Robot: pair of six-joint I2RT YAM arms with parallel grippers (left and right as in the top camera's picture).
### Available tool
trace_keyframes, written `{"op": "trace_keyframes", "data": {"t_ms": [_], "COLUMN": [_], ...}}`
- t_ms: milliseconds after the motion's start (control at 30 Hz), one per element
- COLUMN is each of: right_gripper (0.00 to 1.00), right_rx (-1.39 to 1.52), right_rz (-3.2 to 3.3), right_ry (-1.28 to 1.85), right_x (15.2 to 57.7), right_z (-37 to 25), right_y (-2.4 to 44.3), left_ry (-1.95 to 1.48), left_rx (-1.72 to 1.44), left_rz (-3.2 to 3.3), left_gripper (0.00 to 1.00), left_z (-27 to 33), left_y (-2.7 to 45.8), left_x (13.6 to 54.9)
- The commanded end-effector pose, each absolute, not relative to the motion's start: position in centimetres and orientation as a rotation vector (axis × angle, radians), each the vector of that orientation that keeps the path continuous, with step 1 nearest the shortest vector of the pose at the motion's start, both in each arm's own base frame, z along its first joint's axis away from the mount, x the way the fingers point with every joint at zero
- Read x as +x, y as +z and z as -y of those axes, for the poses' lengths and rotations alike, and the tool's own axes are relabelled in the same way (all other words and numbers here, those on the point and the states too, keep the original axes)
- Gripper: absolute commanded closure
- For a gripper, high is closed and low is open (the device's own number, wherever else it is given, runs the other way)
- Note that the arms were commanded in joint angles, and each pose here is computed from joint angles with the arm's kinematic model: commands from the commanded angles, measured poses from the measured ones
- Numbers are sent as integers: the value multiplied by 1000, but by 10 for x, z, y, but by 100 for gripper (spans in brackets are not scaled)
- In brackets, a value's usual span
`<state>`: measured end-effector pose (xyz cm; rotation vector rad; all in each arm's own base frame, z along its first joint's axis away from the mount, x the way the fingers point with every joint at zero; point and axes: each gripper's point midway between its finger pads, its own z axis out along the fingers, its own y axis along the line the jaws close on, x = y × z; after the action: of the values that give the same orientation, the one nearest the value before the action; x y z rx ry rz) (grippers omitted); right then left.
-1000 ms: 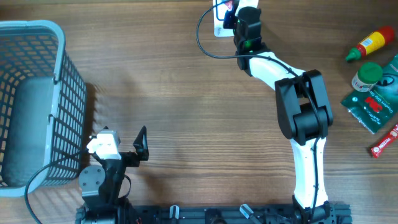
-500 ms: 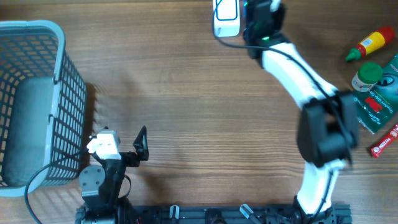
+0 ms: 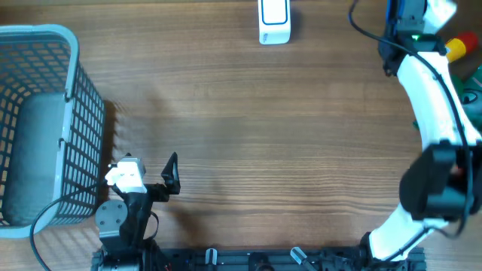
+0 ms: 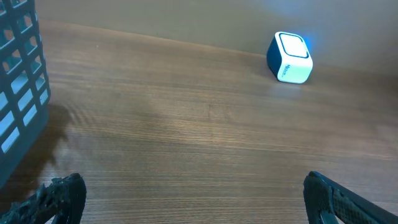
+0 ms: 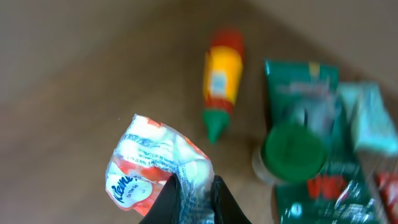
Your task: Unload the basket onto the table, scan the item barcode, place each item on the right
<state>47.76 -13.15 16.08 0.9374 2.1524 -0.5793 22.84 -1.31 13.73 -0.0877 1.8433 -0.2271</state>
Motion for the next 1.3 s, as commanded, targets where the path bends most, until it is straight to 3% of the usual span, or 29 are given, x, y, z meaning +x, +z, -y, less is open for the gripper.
{"op": "trace_keyframes", "data": {"t_ms": [0, 167, 267, 333, 400, 567, 800, 967, 1267], "right_gripper": [96, 96, 92, 33, 0, 0, 0, 0, 0], "right_rx": [1080, 1110, 1147, 1133, 1129, 1122, 999, 885, 772], "right_rz": [-2216, -2264, -2252, -2217, -2174, -2065, -2077, -2121, -2062], "right_ry": [-572, -731, -729, -704, -675, -554, -39, 258, 445], "right_x": [475, 461, 457, 464, 469, 464, 428, 380, 280], "right_z": [147, 172, 175, 174, 172, 165, 101, 52, 13], "right_y": [88, 44, 46, 70, 101, 190, 290, 335, 393], "left_ry": [-211, -211, -211, -211, -211, -211, -211, -211, -211], "left_rx": [-70, -70, -70, -70, -70, -70, -70, -70, -70], "left_rz": [-1844, -1844, -1844, -1844, -1844, -1844, -1844, -1844, -1844], "left_gripper": [0, 0, 0, 0, 0, 0, 0, 0, 0], "left_z": [13, 13, 13, 13, 13, 13, 13, 13, 13], "left_y": [136, 136, 136, 136, 136, 136, 136, 136, 136], "left_x": [229, 229, 229, 229, 229, 229, 229, 229, 229]}}
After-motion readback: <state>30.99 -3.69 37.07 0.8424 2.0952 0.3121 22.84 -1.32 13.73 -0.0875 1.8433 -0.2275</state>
